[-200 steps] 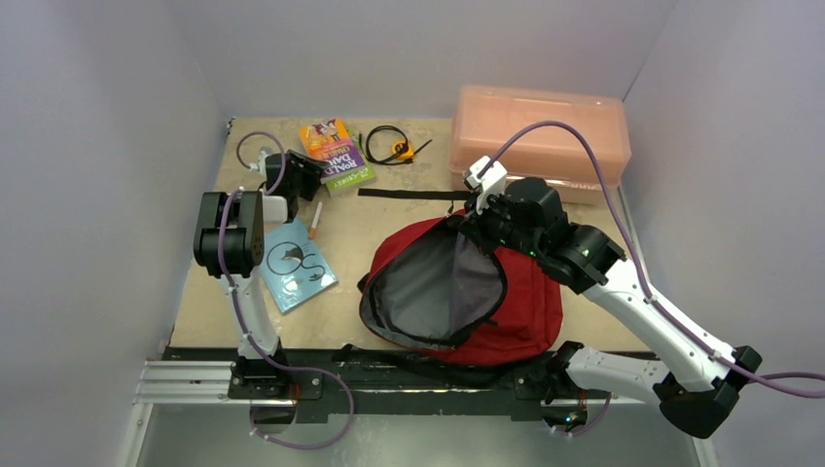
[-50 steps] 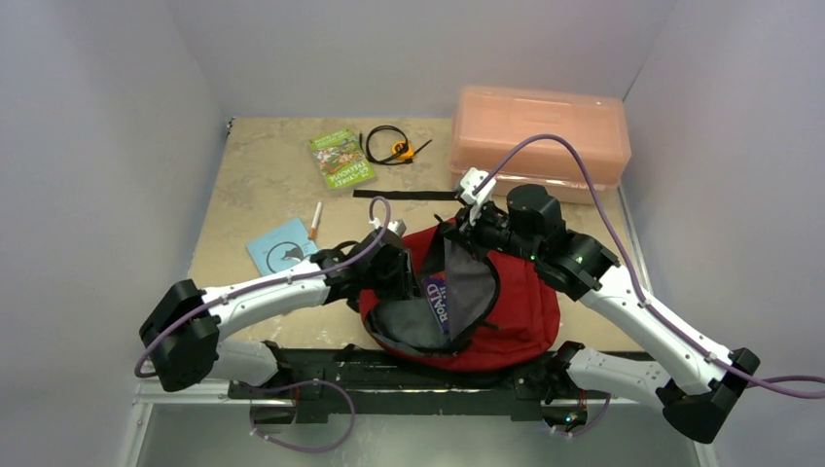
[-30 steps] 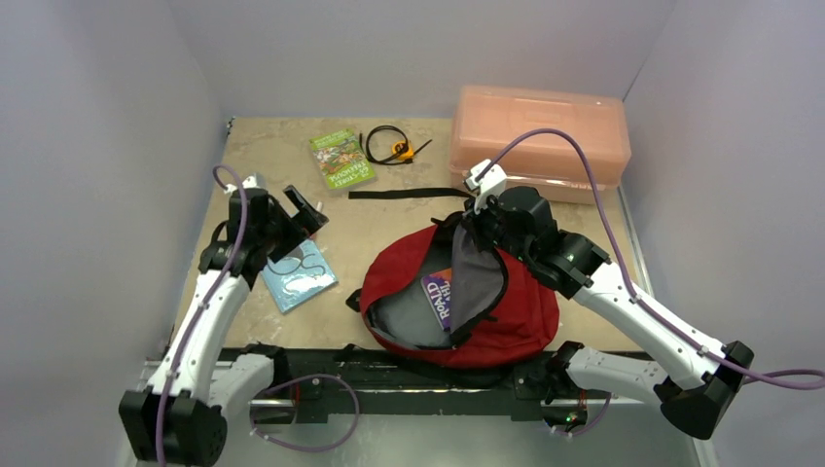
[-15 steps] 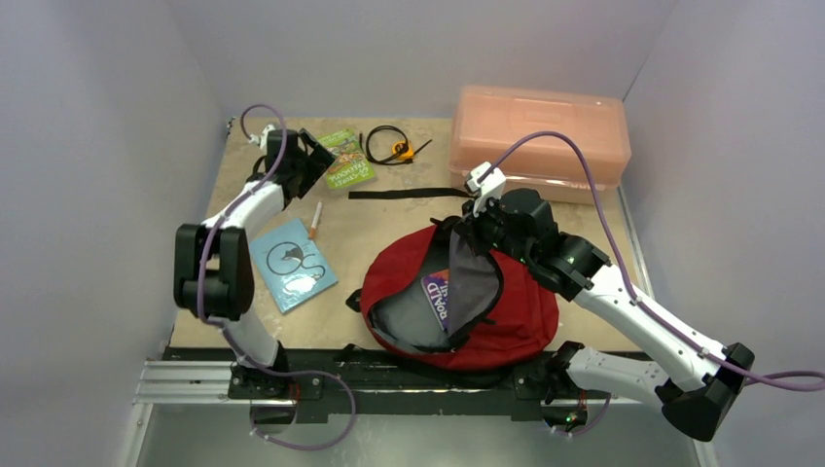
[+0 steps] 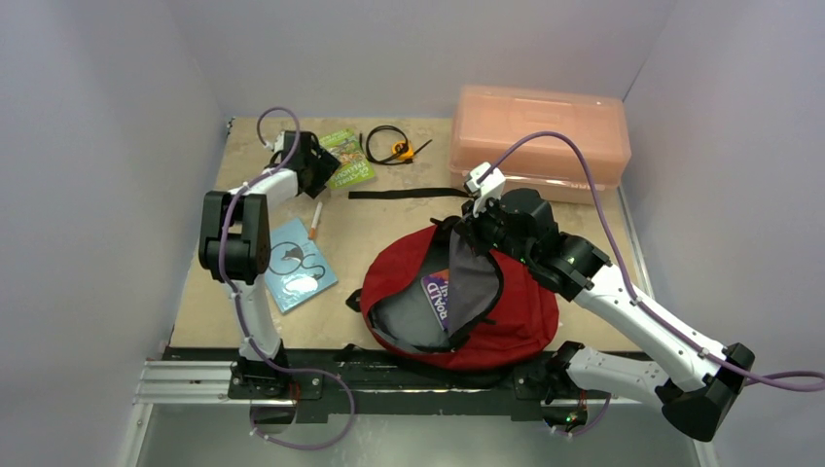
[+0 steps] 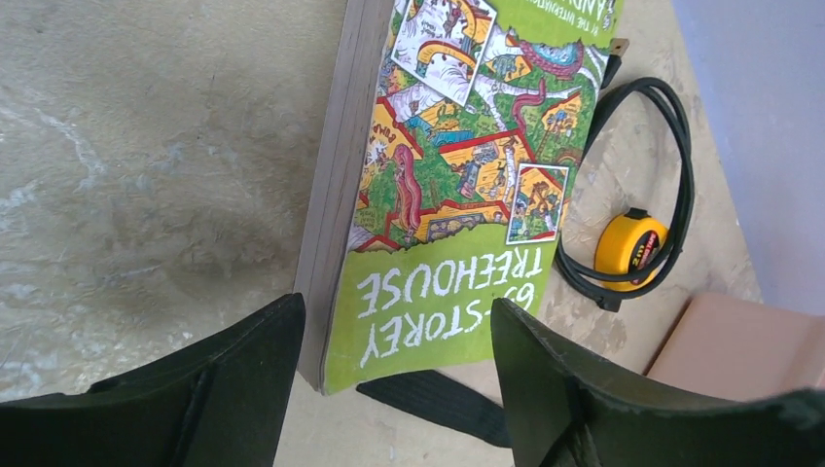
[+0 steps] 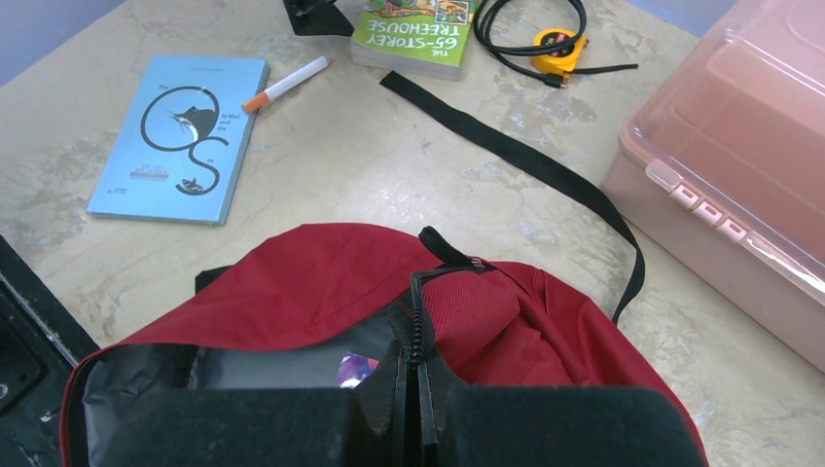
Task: Pack the student bag
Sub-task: Pick up the book from the center of the board.
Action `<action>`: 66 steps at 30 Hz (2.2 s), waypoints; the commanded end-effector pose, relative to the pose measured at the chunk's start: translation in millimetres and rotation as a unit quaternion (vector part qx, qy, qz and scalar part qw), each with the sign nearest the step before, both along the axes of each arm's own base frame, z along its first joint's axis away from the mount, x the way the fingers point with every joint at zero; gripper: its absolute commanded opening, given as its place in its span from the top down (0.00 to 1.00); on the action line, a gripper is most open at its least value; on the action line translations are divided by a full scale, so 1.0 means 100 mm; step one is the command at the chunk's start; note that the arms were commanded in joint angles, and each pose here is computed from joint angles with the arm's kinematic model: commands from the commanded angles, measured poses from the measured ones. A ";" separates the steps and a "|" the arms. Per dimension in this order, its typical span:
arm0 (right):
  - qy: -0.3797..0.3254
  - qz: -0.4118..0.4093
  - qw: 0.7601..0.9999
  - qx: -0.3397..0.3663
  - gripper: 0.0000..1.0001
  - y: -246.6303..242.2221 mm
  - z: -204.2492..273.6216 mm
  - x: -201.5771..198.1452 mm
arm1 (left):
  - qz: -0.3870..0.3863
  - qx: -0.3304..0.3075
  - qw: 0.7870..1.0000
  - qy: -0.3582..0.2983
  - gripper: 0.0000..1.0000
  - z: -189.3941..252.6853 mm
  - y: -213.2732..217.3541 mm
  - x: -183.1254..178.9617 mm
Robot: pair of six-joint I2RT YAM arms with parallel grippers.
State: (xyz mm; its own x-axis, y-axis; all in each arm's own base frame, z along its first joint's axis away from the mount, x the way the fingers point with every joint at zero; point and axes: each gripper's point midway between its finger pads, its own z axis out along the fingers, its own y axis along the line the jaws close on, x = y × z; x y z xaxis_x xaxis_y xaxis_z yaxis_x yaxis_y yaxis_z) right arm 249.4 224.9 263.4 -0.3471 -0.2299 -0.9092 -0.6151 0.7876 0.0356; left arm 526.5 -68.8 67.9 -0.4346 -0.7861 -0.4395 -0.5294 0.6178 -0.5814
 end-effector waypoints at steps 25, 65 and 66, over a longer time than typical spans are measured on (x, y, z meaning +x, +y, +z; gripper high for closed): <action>-0.046 0.014 0.998 0.035 1.00 0.04 0.32 -0.01 | -0.033 -0.081 0.983 -0.161 0.65 0.49 -0.26 0.39; 0.110 0.065 0.973 0.192 0.05 0.92 0.67 0.04 | -0.135 -0.110 0.979 -0.105 1.00 1.42 -0.11 -0.10; 0.102 0.053 0.972 0.207 0.02 0.96 0.76 0.13 | -0.140 -0.115 0.977 -0.108 1.00 1.46 -0.11 -0.11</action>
State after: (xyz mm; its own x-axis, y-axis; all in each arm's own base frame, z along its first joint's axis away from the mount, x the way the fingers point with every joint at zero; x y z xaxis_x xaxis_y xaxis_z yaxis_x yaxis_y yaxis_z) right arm 250.2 297.7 258.9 -0.5675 -0.1322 -0.8127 -0.6457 0.6839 0.3396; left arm 521.0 -76.3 162.5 -0.5400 -0.7652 -0.3504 -0.3339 0.5770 -0.7454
